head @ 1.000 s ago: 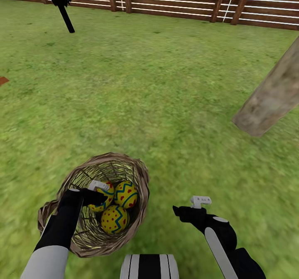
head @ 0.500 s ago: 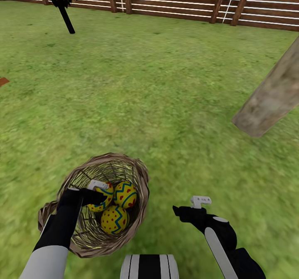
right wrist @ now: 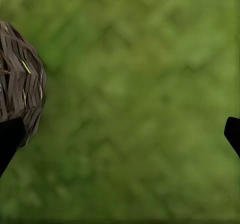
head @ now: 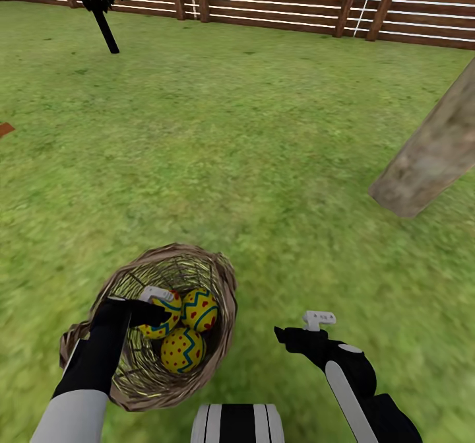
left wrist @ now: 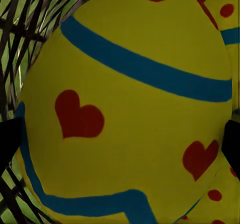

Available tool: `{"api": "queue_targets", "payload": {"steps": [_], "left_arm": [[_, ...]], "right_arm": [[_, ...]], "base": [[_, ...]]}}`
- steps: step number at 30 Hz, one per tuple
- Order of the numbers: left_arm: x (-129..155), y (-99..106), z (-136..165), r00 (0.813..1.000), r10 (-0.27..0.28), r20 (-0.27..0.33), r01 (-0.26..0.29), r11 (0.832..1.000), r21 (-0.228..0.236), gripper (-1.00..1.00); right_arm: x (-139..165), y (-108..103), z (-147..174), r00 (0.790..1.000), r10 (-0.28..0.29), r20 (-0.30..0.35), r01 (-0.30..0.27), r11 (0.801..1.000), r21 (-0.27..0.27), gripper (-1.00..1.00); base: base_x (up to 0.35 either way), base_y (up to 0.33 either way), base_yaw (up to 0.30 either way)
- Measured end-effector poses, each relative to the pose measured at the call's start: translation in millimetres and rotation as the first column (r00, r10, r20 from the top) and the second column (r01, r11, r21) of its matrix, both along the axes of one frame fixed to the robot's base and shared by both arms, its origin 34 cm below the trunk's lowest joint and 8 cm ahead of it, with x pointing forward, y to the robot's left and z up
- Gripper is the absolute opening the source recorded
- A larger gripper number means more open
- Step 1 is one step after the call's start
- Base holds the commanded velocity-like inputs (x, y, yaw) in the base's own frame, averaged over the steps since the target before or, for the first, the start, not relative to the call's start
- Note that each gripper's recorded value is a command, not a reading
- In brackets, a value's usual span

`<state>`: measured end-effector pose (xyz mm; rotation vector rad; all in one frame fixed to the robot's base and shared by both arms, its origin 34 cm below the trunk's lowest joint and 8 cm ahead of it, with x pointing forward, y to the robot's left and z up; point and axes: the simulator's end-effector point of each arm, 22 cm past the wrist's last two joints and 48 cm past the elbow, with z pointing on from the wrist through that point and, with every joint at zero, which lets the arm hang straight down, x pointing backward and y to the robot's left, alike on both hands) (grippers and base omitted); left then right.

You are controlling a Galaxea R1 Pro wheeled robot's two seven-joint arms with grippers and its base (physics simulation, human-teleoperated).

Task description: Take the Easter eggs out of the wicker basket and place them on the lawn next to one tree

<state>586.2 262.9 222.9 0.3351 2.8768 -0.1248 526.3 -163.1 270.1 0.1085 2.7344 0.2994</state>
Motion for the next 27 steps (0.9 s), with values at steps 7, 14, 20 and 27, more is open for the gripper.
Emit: {"api": "queue_targets", "payload": {"steps": [7, 14, 20, 27], "left_arm": [[-1.8, -11.3, 3.4, 1.0, -0.023, -0.013, 0.022, 0.999, -0.032, -1.0], [-3.3, -11.8, 3.7, 1.0, -0.015, -0.022, 0.015, 0.999, -0.038, -1.0], [1.5, -16.7, 18.4, 1.0, -0.005, -0.016, 0.004, 0.998, -0.067, -1.0], [5.4, -16.8, 29.6, 1.0, 0.0, -0.003, 0.0, 0.998, -0.068, -1.0]], "right_arm": [[0.9, 0.2, 1.9, 1.0, 0.0, 0.004, 0.0, 1.0, 0.0, 1.0], [1.0, 0.2, 1.9, 1.0, 0.0, 0.004, 0.0, 1.0, 0.0, 1.0], [3.6, 0.1, 7.7, 1.0, 0.0, 0.016, 0.0, 1.0, 0.0, 1.0], [8.0, 0.2, 17.4, 0.999, 0.0, 0.037, 0.0, 1.0, 0.0, 1.0]], "base": [[0.0, 0.0, 0.0], [0.0, 0.0, 0.0], [0.0, 0.0, 0.0], [0.0, 0.0, 0.0]]}}
